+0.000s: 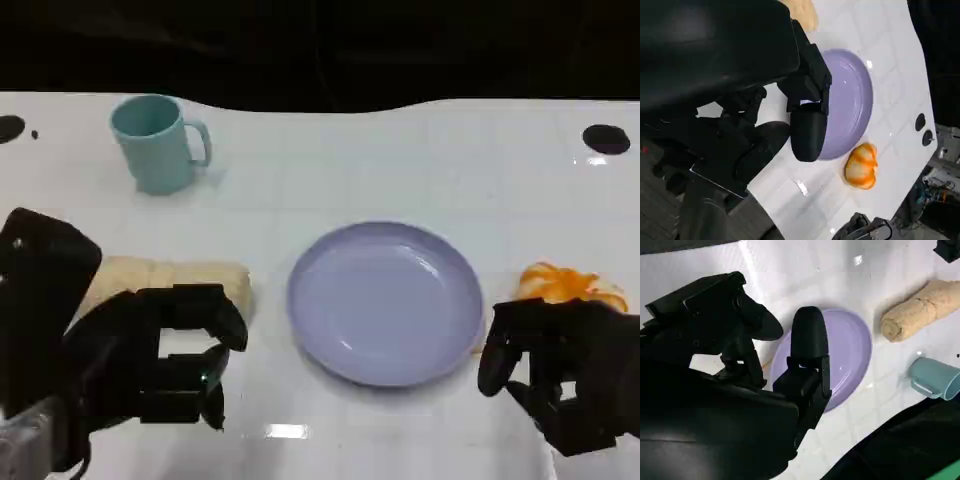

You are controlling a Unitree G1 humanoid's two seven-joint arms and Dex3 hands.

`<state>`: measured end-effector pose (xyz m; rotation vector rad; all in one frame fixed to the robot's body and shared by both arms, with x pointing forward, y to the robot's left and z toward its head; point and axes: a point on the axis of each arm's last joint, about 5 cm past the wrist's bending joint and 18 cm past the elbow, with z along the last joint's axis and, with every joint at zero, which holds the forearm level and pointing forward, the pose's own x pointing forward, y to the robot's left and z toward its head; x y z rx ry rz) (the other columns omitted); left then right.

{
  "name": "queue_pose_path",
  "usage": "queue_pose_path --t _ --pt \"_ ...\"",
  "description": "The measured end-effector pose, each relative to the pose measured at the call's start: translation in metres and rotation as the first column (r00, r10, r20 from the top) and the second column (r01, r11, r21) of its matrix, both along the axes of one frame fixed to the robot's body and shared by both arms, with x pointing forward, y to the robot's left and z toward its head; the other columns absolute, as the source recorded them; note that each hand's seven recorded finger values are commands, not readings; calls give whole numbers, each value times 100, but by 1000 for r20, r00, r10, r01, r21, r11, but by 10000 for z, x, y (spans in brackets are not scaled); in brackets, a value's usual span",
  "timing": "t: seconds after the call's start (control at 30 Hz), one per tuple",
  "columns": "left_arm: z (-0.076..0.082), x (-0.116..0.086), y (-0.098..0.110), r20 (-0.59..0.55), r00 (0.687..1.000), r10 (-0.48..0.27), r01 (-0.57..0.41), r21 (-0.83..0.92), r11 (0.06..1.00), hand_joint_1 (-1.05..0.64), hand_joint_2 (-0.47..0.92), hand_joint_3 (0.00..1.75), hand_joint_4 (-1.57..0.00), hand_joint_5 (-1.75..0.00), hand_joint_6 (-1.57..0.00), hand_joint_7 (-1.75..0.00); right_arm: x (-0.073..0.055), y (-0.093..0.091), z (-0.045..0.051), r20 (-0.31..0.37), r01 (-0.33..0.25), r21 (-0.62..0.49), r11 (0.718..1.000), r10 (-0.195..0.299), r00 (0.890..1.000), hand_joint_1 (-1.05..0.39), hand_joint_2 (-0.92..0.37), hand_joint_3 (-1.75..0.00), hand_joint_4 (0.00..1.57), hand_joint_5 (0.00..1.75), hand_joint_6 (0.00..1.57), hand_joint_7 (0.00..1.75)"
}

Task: Grasp the towel on the left side of the plate with the left hand and place it into the plate.

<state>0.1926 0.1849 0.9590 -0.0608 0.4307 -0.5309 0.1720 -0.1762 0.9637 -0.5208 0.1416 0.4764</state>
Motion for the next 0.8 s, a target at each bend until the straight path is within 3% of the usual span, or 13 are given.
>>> queue_pose_path --t 0.8 --pt "0 5 23 2 1000 2 -2 11 1000 -9 55 125 -81 -175 -73 -158 1 9 -2 6 -7 -4 1000 7 1000 0 -56 -108 72 174 70 141"
